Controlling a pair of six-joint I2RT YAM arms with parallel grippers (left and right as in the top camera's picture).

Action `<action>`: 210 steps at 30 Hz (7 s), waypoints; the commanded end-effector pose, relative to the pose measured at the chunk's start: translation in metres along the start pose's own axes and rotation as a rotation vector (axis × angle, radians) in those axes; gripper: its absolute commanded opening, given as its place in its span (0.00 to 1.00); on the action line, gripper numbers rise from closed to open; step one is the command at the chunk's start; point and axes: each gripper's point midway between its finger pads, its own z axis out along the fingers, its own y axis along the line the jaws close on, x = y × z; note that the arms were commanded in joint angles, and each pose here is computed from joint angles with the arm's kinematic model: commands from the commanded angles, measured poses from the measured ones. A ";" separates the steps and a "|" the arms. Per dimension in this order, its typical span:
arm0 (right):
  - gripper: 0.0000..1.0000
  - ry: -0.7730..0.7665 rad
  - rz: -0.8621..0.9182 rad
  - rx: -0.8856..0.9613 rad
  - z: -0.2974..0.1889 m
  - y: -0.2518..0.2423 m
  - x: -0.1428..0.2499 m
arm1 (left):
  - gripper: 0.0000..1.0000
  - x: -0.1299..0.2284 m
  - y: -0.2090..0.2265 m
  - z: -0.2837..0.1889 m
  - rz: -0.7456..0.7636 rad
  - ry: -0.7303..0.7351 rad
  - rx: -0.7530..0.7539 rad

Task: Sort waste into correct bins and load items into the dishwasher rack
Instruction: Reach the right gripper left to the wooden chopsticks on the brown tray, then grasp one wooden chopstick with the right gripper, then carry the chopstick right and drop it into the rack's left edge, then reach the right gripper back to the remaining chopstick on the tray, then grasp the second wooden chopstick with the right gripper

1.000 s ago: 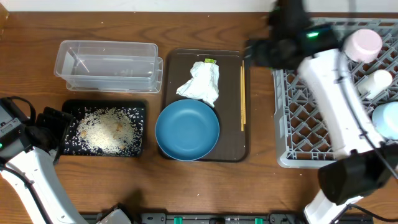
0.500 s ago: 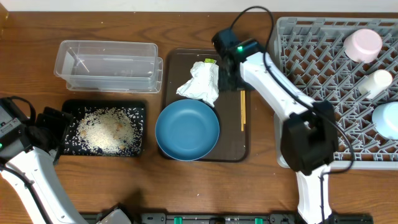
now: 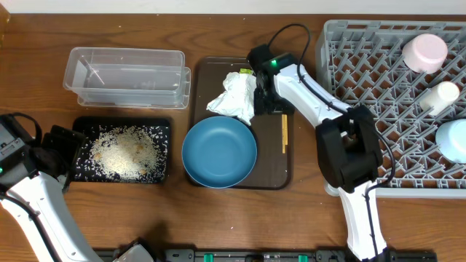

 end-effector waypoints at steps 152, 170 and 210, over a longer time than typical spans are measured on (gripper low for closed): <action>0.59 -0.185 -0.130 -0.236 -0.118 -0.017 -0.009 | 0.89 -0.004 -0.002 -0.004 -0.010 -0.011 0.007; 0.52 0.002 -0.151 -0.080 -0.012 -0.005 -0.012 | 0.89 -0.004 -0.002 -0.004 -0.010 -0.011 0.007; 0.46 -0.038 -0.045 0.080 -0.011 -0.026 -0.025 | 0.89 -0.004 -0.002 -0.004 -0.010 -0.011 0.007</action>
